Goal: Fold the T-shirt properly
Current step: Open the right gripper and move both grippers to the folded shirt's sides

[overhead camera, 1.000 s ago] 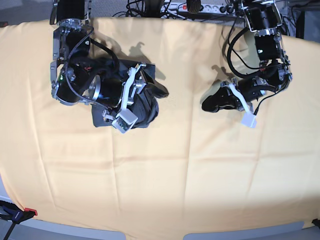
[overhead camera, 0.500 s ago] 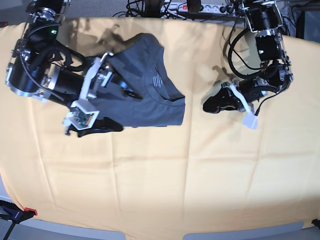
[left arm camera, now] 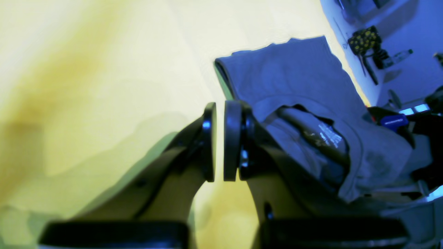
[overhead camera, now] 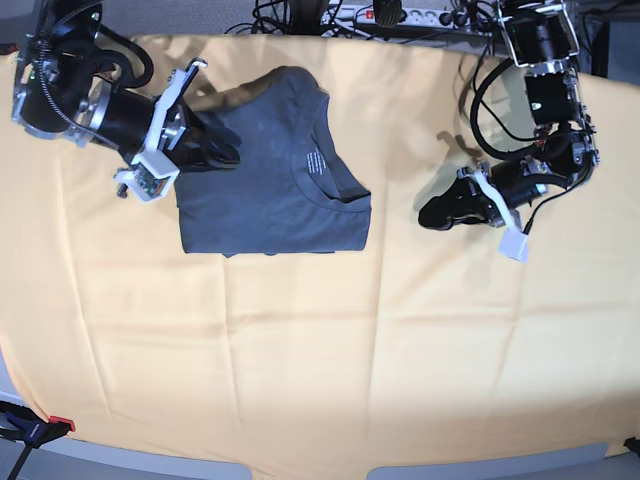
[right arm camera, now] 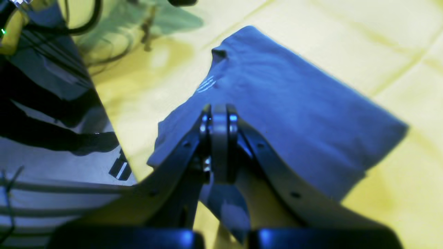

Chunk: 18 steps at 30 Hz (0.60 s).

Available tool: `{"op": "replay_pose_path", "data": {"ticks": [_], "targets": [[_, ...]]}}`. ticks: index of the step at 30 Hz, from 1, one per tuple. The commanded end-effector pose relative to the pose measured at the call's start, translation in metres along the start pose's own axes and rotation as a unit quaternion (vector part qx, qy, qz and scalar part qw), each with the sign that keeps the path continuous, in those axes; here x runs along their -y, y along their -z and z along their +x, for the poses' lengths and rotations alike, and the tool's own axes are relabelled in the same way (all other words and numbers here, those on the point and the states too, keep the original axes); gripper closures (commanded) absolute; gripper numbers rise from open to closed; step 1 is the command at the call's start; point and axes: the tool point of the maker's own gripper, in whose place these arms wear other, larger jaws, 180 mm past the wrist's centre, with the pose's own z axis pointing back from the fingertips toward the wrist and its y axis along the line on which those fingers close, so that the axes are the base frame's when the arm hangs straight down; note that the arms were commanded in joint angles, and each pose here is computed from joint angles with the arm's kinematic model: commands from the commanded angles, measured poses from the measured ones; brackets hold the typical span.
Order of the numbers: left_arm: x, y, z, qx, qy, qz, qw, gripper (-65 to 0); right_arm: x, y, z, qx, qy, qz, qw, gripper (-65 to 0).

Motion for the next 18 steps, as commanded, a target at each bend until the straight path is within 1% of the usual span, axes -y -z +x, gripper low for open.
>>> {"op": "replay_pose_path", "data": {"ticks": [1, 3, 6, 9, 10, 12, 13, 15, 16, 18], "targets": [[0.004, -0.004, 0.018, 0.021, 0.021, -0.006, 1.000, -6.2, 0.000, 0.004, -0.004, -0.003, 0.000, 0.002, 1.0000, 0.0], [0.003, -0.005, 0.018, 0.019, 0.022, -0.005, 1.000, -6.2, 0.001, 0.019, -0.029, -0.045, 0.012, 0.007, 0.9989, 0.0], [0.007, -0.008, 0.024, 0.029, 0.019, -0.019, 0.999, -6.2, 0.002, 0.036, -0.064, -0.100, 0.023, 0.012, 0.9947, 0.0], [0.021, -0.010, 0.031, 0.039, 0.014, -0.056, 0.998, -6.2, 0.003, 0.040, -0.084, -0.145, 0.008, 0.004, 0.9894, 0.0], [0.026, -0.010, 0.034, 0.038, 0.014, -0.072, 0.997, -6.2, 0.004, 0.040, -0.082, -0.146, 0.001, -0.001, 0.9893, 0.0], [0.040, -0.013, 0.043, 0.039, 0.019, -0.110, 0.993, -6.2, 0.008, 0.038, -0.065, -0.128, -0.020, -0.010, 0.9915, 0.0], [0.040, -0.014, 0.047, 0.040, 0.026, -0.109, 0.993, -6.2, 0.010, 0.037, -0.050, -0.107, -0.033, -0.013, 0.9936, 0.0], [0.043, -0.015, 0.057, 0.043, 0.044, -0.109, 0.992, -6.2, 0.013, 0.030, -0.010, -0.042, -0.061, -0.026, 0.9969, 0.0], [0.047, -0.016, 0.060, 0.043, 0.055, -0.110, 0.991, -6.2, 0.016, 0.024, 0.008, -0.013, -0.075, -0.039, 0.9963, 0.0], [0.058, -0.016, 0.063, 0.039, 0.078, -0.116, 0.989, -6.2, 0.028, 0.013, 0.028, 0.023, -0.092, -0.068, 0.9932, 0.0]]}}
